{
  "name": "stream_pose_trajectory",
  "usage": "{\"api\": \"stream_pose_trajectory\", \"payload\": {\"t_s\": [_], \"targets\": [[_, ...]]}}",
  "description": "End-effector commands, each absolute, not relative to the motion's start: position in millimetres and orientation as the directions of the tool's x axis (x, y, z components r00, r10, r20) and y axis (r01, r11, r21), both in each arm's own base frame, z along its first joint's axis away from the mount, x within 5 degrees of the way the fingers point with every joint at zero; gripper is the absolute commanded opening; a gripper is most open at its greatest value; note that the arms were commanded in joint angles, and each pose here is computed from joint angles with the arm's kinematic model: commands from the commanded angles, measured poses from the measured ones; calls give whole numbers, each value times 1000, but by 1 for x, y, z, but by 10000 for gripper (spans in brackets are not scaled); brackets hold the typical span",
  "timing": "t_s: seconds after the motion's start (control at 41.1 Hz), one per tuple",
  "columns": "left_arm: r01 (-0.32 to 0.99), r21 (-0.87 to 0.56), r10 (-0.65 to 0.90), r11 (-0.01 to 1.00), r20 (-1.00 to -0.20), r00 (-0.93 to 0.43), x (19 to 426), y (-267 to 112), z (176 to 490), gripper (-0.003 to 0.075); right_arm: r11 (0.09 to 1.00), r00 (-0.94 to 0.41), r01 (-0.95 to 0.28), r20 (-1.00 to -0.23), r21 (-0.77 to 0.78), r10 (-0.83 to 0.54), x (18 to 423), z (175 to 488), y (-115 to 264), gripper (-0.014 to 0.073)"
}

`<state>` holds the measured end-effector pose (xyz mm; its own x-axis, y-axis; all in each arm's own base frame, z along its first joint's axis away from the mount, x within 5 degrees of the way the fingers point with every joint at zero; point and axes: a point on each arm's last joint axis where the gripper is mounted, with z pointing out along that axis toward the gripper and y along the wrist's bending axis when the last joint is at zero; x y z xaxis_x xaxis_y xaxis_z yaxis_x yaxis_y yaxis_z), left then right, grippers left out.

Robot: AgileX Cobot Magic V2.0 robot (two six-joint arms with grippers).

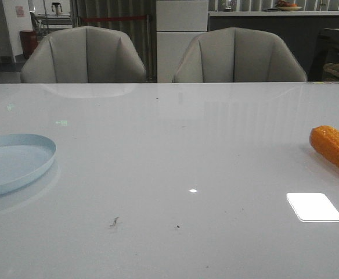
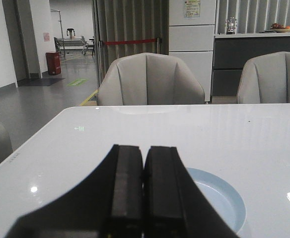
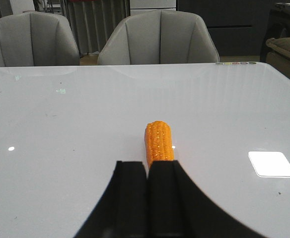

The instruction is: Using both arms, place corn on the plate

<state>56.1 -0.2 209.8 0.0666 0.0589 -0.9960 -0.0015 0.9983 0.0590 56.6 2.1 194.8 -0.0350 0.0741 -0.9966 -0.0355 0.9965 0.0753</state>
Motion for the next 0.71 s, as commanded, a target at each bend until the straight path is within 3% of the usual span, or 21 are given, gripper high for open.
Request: {"api": "stream_pose_trajectory", "payload": {"t_s": [0.0,0.681], "targets": [[0,45,45,999,-990,137,56,0,206,96,997,91,-45,-994,63,67,54,211,2,64],[-2,41,41,999,-984,174,55,0,210,96,997,93,-45,-993,63,67,54,211,2,64]]}}
